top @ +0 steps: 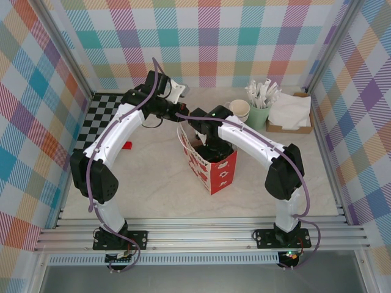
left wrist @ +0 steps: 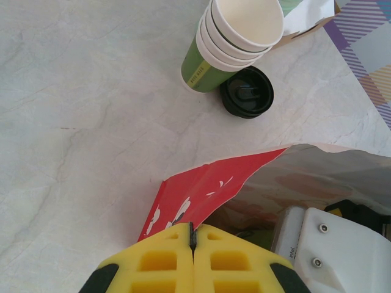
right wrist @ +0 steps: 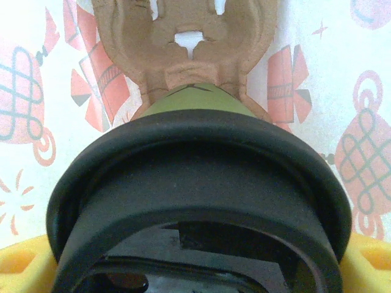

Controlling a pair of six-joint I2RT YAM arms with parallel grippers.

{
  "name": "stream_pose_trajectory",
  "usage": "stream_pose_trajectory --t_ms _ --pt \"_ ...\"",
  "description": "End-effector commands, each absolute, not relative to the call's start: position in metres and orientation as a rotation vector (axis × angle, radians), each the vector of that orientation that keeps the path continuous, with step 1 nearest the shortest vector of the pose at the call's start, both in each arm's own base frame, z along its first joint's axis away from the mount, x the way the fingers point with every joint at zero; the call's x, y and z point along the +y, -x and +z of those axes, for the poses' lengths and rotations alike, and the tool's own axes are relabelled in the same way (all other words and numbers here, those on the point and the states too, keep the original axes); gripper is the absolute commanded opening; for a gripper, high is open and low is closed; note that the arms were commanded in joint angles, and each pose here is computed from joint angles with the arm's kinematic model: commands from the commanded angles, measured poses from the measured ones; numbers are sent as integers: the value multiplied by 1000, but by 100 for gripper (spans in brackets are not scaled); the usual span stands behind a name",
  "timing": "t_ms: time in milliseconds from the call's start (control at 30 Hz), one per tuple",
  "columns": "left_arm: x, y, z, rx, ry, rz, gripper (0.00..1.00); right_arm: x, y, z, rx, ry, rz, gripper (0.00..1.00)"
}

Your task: Pack the takeout coffee

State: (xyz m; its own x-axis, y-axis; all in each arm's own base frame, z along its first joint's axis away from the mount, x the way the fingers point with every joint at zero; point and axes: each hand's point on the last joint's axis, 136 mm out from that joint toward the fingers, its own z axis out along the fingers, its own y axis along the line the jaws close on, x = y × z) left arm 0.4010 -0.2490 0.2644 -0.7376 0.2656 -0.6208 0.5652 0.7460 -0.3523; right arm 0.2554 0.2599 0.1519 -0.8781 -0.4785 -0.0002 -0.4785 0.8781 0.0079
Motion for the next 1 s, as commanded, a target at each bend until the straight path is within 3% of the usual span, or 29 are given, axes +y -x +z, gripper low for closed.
stream_pose_trajectory --t_ms 0,533,967 --pt "-246 -393 262 2412 -637 -734 0 252 -250 154 -3006 -734 19 40" --pt "-255 -391 268 2380 -732 -747 0 259 -251 201 -3052 -727 -73 41" --pt "-255 -390 276 2352 -730 -753 0 249 -243 197 -3001 -689 4 40"
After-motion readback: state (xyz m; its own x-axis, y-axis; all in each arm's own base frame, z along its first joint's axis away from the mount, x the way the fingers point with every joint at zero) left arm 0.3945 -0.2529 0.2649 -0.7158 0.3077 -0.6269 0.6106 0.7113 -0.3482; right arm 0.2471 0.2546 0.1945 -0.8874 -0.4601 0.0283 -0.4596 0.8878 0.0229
